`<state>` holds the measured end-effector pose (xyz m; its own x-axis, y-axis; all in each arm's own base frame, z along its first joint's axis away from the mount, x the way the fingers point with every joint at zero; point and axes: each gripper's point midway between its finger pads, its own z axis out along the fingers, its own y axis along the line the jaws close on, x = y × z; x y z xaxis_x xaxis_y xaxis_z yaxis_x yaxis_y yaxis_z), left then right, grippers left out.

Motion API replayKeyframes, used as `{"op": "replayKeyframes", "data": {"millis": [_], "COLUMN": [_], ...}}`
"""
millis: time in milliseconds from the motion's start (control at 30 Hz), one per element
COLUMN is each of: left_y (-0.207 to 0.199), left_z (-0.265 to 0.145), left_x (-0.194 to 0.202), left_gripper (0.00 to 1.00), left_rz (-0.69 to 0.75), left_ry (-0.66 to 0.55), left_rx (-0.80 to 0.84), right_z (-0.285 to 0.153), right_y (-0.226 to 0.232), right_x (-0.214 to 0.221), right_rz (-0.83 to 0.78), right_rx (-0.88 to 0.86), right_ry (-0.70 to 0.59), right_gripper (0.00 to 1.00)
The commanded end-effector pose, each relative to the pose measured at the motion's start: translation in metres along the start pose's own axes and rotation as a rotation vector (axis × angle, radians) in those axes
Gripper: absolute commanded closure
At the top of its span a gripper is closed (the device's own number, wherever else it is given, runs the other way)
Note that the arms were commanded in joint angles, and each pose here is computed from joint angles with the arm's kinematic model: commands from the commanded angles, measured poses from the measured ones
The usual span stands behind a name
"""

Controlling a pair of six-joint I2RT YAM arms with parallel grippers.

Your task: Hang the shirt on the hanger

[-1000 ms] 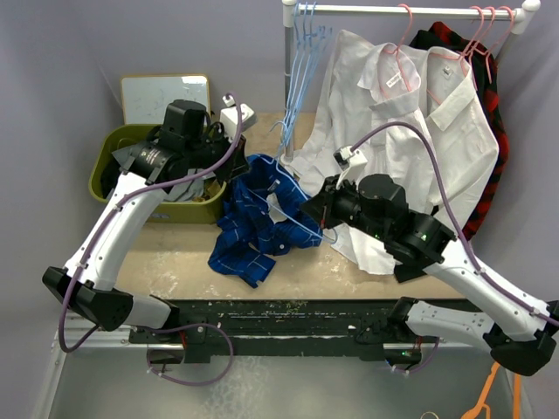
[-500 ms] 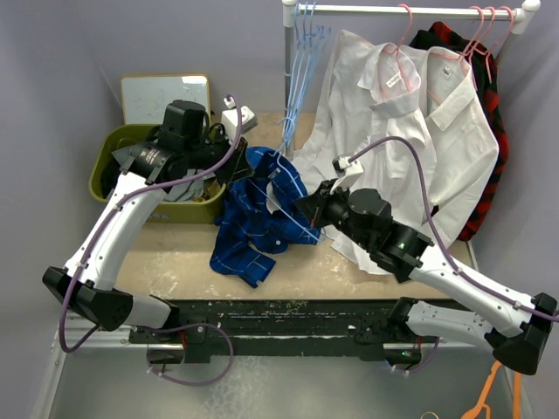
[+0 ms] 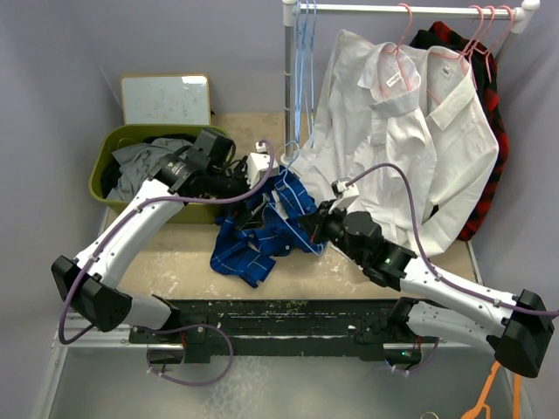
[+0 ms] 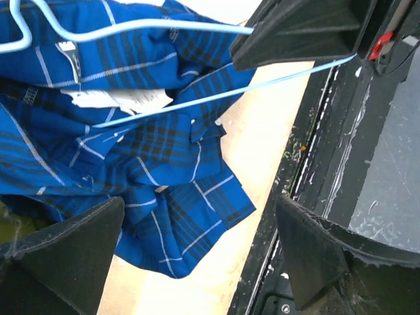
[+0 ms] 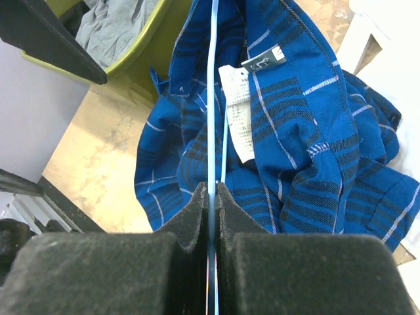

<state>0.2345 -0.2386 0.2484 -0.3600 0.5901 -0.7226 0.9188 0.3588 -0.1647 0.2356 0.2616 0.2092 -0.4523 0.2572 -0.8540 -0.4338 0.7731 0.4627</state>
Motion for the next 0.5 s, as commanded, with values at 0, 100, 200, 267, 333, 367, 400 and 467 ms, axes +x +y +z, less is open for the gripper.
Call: {"op": "replayKeyframes", "data": {"millis": [0,100,200,267,333,367,400,467], "left_y": [0.018,0.053,0.077,0.095,0.109,0.116,0.121,0.128], "left_z": [-0.02,-0.045,-0.054,-0.053,-0.05,-0.047,-0.042,-0.031], "left_x": [-0.01,-0.019,-0.022,-0.024,-0.027,-0.027,-0.028,-0.03], "left_gripper": [0.01,0.01,0.01,0.01,0.01,0.01,0.01,0.01], "left_rz": [0.055,0.038,0.102,0.144,0.199,0.223,0.258,0.337], "left_ry": [-0.103,-0.176,-0.19,-0.186,-0.203,-0.203,-0.208,-0.211], "left_rx": [-0.071,-0.122,-0.173,-0.215,-0.212,-0.208,-0.193,-0.156], "right_z": [0.004,0.008,0.01,0.01,0.01,0.011,0.011,0.012], "right_y": [0.01,0.008,0.005,0.004,0.002,0.001,0.001,0.0], "right_x": [-0.024,-0.016,-0.009,-0.007,-0.005,-0.004,-0.005,-0.004], "right_rz": [0.059,0.064,0.063,0.058,0.051,0.047,0.044,0.04], "right_rx": [-0.045,-0.044,-0.043,-0.043,-0.037,-0.034,-0.033,-0.03], "right_ry": [-0.126,-0.115,-0.106,-0.105,-0.103,-0.101,-0.102,-0.102], "right_gripper": [1.0,1.0,1.0,1.0,1.0,1.0,1.0,1.0]}}
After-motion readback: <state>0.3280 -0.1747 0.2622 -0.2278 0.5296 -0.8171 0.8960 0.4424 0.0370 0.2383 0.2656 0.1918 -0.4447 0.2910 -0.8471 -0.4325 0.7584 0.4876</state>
